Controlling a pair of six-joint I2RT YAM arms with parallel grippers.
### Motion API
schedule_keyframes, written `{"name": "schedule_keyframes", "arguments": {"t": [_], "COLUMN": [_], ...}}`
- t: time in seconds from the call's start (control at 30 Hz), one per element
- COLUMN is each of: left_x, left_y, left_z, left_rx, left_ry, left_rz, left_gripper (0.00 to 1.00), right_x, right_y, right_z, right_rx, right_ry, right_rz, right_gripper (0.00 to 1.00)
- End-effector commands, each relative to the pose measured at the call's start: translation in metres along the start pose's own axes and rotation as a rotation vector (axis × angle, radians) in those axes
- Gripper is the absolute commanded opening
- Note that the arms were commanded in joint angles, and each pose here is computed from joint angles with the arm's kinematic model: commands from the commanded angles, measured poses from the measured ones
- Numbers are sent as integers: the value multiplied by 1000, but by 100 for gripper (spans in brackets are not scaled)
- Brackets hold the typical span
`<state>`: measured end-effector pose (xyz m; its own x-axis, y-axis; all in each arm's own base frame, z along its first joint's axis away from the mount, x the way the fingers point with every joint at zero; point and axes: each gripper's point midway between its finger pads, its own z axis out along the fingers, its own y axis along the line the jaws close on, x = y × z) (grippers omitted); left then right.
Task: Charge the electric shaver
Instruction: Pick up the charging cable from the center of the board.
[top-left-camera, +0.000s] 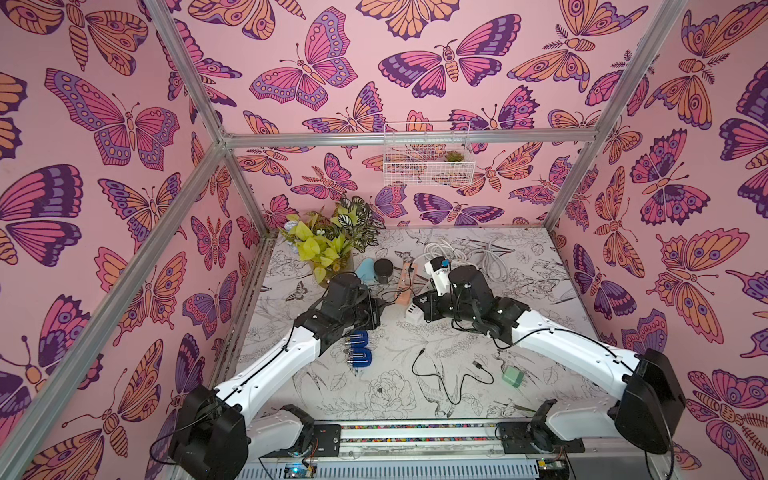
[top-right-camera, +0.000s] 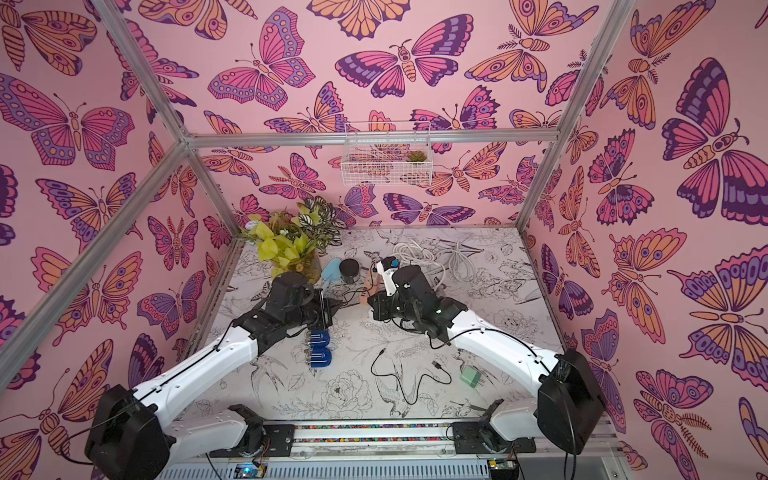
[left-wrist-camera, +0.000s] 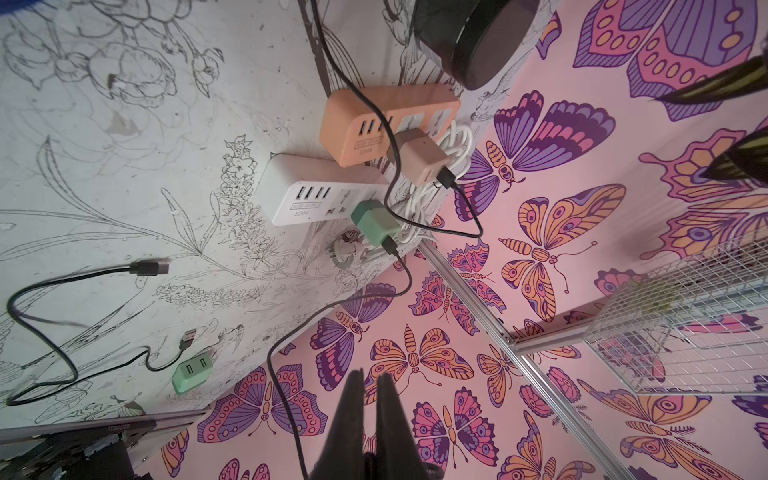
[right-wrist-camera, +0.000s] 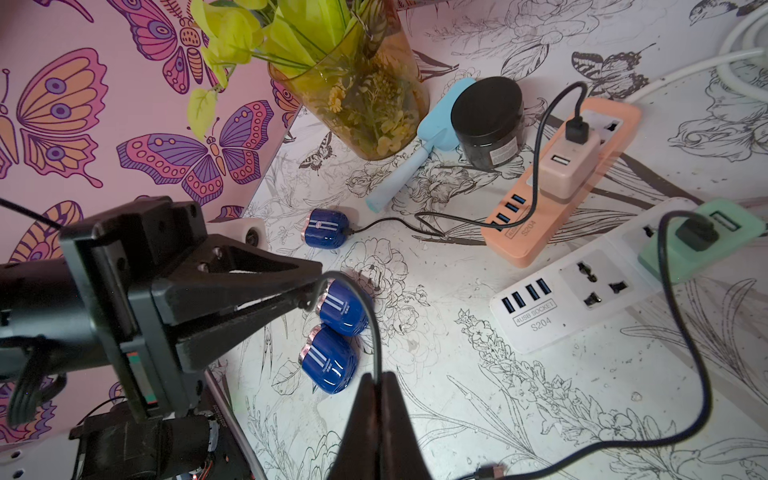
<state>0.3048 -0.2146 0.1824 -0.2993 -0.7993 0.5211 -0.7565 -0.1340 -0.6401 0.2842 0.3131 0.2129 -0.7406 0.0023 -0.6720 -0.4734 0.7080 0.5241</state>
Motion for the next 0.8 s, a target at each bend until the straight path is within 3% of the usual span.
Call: {"name": "schedule_keyframes", "arguments": {"t": [0.0,0.13,0.3,0.43,0.63,0.77], "left_x": [1,8,27,44,53,64], "left_y": [-16,-42,-79,-95,-111,-112], "left_z": [4,4,5,6,6,9], "left_rx": [58,140,231,291,404,419], "left_ry": [19,64,125,161,179,217], "left_rz": [-176,-59,215,399,501,544], "left_gripper": [0,0,0,0,0,0], "right_x": [-1,-4,-24,-38,-68,-79], "right_y": [1,-2,6,23,48,50], "right_z": [-2,-7,-34,-50,-56,-48], "right_rx": [-20,-24,-101,-221,-406,-425], "right_ry": [0,28,38,48,11,-22], "right_rz": [18,112,330,568,927,1060], "right_gripper": [0,24,39,44,51,51]}}
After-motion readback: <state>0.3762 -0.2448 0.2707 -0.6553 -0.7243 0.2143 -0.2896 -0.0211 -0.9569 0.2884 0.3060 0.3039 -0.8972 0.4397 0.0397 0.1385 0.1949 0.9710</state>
